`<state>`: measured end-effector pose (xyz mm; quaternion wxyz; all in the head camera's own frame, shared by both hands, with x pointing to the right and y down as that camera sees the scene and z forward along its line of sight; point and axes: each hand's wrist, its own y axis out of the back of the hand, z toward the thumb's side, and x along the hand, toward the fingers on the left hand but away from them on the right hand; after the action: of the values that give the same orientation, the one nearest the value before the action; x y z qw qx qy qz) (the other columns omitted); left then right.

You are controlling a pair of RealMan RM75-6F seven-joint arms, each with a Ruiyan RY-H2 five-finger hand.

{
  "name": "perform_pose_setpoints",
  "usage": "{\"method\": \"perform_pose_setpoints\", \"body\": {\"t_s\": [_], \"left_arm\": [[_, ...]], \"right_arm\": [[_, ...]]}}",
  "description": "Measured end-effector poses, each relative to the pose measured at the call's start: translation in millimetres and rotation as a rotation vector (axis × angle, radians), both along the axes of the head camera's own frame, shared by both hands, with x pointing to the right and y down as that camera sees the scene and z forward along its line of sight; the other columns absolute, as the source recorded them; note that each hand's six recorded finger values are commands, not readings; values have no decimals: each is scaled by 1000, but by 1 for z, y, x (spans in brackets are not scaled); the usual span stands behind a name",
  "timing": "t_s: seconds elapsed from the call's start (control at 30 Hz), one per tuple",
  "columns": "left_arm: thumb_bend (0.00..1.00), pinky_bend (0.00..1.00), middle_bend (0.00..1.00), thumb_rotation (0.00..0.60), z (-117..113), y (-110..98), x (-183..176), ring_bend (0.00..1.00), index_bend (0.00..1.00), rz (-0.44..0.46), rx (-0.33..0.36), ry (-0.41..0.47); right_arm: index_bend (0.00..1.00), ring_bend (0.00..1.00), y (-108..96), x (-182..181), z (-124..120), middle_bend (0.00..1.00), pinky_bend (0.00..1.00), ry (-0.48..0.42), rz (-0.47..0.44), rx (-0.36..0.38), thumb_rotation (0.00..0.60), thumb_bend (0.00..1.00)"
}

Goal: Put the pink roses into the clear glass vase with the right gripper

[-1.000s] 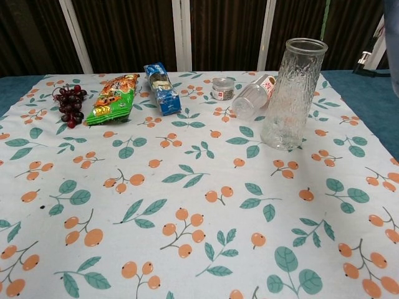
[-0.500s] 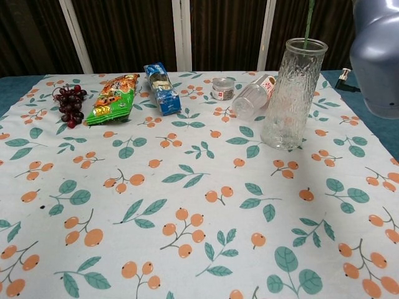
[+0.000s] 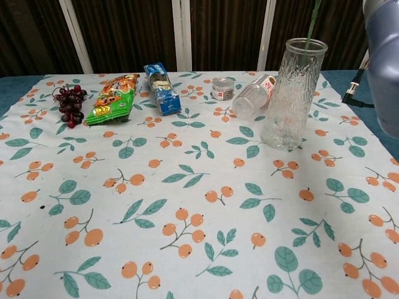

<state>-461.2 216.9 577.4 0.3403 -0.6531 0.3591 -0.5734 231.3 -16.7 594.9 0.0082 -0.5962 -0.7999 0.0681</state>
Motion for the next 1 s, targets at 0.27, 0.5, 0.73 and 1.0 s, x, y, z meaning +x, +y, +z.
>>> {"method": "perform_pose_setpoints", "body": {"t_s": [0.27, 0.5, 0.73, 1.0], "left_arm": [[0, 0, 0, 600, 0, 1, 0, 0, 0, 0, -1, 6], [0, 0, 0, 600, 0, 1, 1, 0, 0, 4, -4, 9], [0, 0, 0, 600, 0, 1, 2, 0, 0, 4, -7, 12], [0, 0, 0, 600, 0, 1, 3, 0, 0, 5, -10, 16]], "right_arm": [[400, 397, 17, 5, 0, 509, 225, 16, -21, -26, 600, 307], [400, 397, 31, 6, 5, 509, 225, 56, -63, -53, 600, 308], [400, 397, 46, 11, 11, 509, 224, 82, -83, -81, 600, 307], [400, 398, 50, 12, 20, 509, 225, 104, -94, -115, 600, 307]]}}
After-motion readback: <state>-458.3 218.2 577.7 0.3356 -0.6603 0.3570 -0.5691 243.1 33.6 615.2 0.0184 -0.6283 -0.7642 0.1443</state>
